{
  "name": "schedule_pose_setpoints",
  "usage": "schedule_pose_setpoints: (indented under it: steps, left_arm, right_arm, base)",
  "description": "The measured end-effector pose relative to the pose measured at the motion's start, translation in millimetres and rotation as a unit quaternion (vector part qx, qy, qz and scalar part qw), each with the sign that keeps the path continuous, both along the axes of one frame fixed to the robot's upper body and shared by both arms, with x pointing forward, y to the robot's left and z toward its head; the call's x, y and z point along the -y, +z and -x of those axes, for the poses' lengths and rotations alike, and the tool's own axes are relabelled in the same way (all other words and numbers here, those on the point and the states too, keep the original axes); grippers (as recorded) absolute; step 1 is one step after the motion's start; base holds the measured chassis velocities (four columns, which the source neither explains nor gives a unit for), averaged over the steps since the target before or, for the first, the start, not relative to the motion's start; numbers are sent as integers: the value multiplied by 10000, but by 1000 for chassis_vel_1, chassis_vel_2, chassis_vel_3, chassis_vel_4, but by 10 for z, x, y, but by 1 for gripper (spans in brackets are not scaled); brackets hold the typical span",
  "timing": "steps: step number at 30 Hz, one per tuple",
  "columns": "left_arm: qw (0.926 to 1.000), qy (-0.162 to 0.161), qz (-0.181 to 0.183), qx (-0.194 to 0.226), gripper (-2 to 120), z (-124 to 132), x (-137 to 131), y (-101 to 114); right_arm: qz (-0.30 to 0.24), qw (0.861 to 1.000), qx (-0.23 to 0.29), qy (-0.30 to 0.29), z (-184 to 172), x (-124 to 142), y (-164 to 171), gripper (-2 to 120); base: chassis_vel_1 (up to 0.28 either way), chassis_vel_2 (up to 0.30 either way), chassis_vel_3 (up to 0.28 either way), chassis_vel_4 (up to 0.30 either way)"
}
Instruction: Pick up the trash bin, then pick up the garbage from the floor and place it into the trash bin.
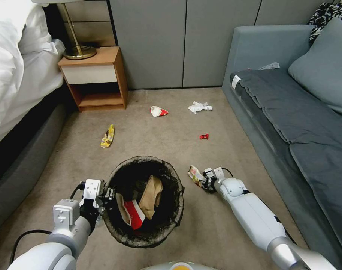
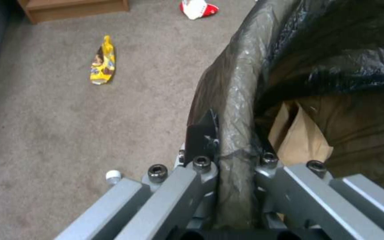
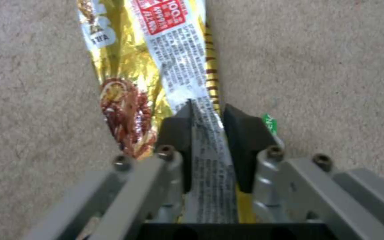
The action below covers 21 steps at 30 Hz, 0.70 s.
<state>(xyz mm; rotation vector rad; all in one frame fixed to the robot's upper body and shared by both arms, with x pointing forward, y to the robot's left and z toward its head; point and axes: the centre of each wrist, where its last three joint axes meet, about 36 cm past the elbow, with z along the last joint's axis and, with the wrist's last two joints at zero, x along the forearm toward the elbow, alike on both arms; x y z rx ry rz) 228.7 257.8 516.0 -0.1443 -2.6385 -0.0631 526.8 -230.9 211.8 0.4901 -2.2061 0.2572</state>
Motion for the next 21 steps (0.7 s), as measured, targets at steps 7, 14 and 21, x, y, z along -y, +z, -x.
schedule_pose_setpoints:
  steps: [7,14,21]
  left_arm:
    - [10000,-8,-9,0,1,1,-2,0]
    - [10000,-10,-11,5,1,-1,-2,1]
    - [10000,-30,15,-11,1,3,13,-5]
  right_arm:
    - [-28,10000,54,-51,-2,4,18,0]
    - [-220,9990,311,-233,38,32,157,0]
    - [-287,9983,405,-314,116,75,214,0]
  base:
    - [0,0,0,0]
    - [0,0,0,0]
    - [0,0,0,0]
